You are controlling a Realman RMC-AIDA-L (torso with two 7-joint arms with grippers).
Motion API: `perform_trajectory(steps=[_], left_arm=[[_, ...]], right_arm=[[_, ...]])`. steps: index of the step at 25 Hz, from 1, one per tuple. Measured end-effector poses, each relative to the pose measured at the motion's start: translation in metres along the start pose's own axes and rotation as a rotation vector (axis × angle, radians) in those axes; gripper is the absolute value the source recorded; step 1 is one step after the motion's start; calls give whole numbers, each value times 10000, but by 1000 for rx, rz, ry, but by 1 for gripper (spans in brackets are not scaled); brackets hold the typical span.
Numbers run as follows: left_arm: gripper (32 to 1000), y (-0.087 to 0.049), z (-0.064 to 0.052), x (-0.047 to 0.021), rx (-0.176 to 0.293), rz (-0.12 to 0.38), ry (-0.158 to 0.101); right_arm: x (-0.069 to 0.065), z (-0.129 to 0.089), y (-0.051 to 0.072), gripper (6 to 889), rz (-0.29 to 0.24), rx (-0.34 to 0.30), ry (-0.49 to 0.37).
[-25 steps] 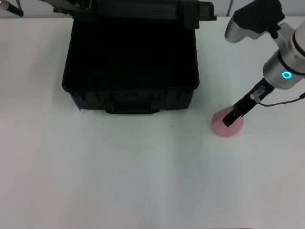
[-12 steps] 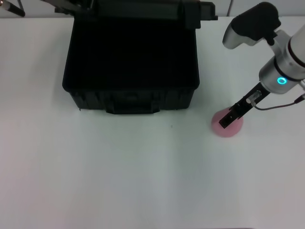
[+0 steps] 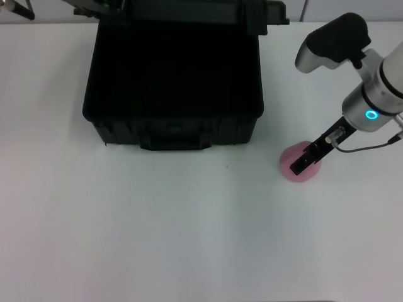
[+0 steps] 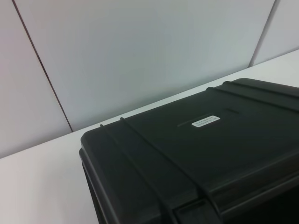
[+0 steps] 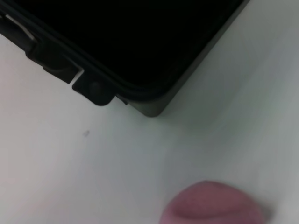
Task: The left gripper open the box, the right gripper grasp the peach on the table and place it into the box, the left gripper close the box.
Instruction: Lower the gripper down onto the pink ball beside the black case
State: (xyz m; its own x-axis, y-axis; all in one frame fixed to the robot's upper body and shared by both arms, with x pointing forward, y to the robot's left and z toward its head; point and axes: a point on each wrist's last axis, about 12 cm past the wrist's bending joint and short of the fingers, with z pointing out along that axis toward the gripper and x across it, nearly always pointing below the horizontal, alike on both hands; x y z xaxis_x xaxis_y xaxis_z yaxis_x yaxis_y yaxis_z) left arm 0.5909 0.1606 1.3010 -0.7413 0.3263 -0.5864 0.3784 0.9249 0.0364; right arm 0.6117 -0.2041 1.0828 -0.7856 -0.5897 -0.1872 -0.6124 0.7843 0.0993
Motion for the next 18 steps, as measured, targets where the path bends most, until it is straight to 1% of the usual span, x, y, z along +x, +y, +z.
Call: perform_trajectory(steps=[7, 18], left_arm=[[384, -5, 1, -1, 1, 0, 0], [383, -8, 4, 1, 1, 1, 2]], right_arm=[[2, 4, 1, 848, -3, 2, 3], [2, 4, 1, 639, 2, 4, 5]])
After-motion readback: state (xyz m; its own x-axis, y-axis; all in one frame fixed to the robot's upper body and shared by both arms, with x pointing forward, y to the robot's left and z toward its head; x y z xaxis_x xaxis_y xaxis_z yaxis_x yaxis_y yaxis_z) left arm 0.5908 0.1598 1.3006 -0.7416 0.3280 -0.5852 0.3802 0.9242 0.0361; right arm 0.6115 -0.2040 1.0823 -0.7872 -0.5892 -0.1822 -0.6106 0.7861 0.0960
